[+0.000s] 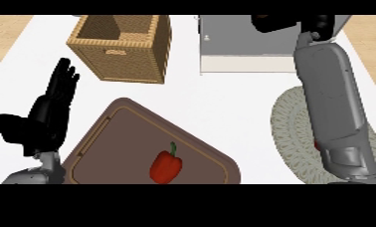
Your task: Pick the sweet potato from the placemat and place it in the tiered shelf
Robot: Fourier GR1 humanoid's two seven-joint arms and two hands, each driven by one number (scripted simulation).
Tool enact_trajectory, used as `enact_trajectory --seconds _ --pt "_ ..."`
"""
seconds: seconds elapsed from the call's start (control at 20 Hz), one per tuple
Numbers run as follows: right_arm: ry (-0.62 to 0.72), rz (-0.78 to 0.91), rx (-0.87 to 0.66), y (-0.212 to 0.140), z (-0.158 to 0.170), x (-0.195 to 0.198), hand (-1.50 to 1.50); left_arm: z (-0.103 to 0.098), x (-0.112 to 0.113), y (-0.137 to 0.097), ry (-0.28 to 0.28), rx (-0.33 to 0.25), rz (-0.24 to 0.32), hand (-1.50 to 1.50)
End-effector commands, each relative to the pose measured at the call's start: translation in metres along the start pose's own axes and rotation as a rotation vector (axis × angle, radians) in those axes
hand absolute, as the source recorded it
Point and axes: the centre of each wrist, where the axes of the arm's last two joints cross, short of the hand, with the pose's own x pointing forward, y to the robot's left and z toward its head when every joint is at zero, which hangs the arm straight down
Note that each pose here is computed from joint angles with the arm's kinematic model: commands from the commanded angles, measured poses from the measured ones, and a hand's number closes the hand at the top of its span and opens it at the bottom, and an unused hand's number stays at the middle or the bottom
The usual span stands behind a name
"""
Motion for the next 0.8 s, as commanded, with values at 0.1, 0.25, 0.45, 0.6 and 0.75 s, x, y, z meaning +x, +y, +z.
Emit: enact_trajectory --seconds 0.1,0.25,0.45,0.6,0.75 --pt "-0.021 -0.125 -0.094 -0.021 -0.009 0.005 -1.5 -0.002 -0.012 0.005 0.019 0.015 -0.004 0.0" --pt "0.023 -0.143 -0.164 -0.045 -0.011 0.008 -1.5 -0.004 -0.005 -0.002 0.004 0.013 0.012 0.0" --pt "0.1 -0.144 -0.259 -0.088 -0.002 0.001 -1.5 0.004 0.002 0.004 0.007 0.023 -0.017 0.0" --pt "0.148 -0.165 -0.287 -0.122 0.01 -0.013 -1.5 -0.001 -0.006 -0.003 0.024 0.035 -0.009 0.0" --pt "0.165 -0.168 -0.295 -0.169 0.017 -0.032 -1.5 0.019 -0.005 0.02 0.007 0.022 0.006 0.0"
